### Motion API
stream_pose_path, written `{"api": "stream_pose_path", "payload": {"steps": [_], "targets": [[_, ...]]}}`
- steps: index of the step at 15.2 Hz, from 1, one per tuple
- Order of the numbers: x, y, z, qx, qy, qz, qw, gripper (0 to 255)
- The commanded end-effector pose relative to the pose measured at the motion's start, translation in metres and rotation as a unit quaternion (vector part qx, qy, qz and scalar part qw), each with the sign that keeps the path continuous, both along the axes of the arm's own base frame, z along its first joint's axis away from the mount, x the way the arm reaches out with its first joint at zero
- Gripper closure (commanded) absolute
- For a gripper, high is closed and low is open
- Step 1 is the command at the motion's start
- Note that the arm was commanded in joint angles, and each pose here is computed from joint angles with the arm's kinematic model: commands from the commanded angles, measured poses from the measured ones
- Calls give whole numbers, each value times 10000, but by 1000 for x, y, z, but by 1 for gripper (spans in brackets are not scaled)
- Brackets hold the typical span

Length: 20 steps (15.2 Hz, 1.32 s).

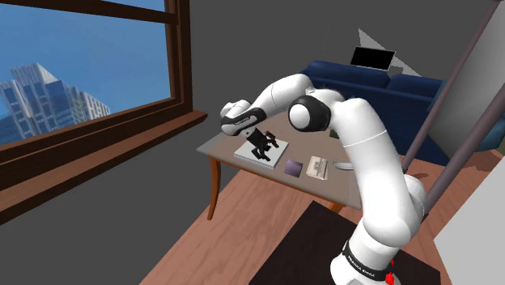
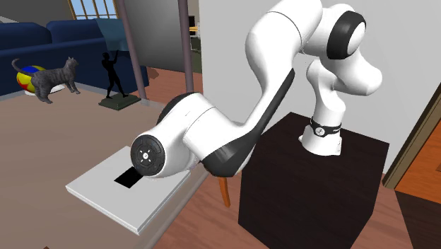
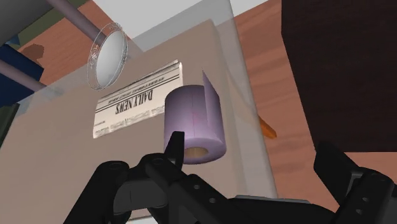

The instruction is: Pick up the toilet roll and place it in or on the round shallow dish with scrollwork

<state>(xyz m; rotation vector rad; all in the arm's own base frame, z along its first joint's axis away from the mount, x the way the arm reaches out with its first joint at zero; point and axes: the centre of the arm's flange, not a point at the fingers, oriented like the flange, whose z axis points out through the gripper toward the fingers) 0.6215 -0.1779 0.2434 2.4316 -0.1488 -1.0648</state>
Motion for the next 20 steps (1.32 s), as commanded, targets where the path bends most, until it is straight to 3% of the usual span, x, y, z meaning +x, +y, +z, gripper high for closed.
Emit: {"api": "stream_pose_path", "payload": {"steps": [1,6,14,20], "targets": [[-1,-15,-25,-141,299,-34,9994,0],[-3,-64,-86,-477,1023,-123,9935,0],[-36,-82,-104,-489,1048,-126,9932,0],[-36,-82,-104,-489,1048,-126,9932,0]]}}
